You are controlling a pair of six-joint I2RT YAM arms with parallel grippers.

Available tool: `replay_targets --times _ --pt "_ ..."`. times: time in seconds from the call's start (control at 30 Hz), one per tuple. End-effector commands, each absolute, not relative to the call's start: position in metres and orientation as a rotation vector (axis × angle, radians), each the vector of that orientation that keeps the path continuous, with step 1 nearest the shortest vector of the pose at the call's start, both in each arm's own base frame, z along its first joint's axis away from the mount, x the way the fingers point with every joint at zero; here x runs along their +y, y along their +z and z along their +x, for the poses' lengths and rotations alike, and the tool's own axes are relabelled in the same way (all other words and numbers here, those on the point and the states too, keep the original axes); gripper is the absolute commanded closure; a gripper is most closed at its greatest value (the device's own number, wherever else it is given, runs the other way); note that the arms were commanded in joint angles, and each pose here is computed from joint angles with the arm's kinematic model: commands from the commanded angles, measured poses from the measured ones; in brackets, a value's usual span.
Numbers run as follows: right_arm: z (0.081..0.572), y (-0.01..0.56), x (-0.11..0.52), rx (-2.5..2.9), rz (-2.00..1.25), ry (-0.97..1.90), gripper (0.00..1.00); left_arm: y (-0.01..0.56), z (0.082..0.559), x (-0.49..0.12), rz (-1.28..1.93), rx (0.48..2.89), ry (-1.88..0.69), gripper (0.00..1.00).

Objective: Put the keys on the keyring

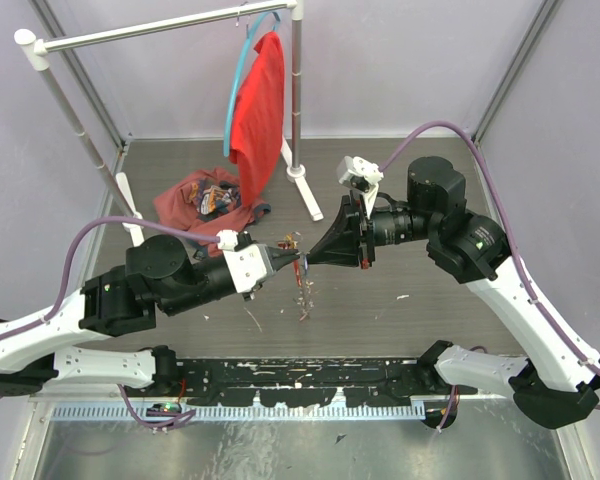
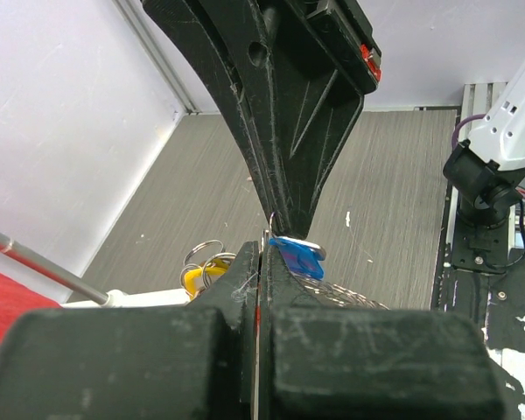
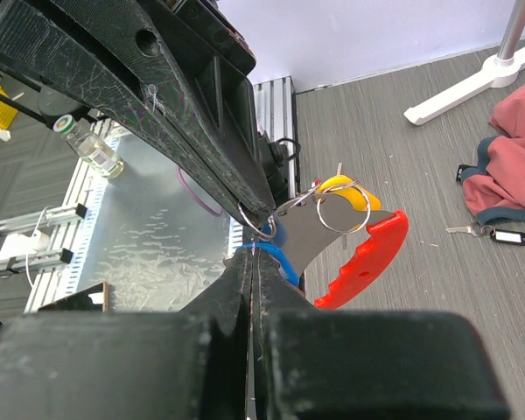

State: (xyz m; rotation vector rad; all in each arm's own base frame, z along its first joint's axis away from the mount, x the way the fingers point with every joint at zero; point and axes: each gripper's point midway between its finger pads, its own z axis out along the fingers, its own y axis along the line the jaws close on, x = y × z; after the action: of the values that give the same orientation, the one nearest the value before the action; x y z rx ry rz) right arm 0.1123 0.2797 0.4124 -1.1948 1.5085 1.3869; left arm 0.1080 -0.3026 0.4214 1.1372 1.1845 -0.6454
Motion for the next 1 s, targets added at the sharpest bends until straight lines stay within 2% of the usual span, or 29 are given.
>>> replay_targets --times 0.0,0.97 --pt "0.1064 0.4303 0.2784 1.417 -1.2 1.39 0.99 0.4361 0.1066 -0.3038 1.103 1.134 -0.671 1.0" --pt "0.1162 0.4249 0.2809 1.471 -1.142 1.374 0.99 0.4394 0.1046 -0.2976 1.073 1.111 -0.691 1.0"
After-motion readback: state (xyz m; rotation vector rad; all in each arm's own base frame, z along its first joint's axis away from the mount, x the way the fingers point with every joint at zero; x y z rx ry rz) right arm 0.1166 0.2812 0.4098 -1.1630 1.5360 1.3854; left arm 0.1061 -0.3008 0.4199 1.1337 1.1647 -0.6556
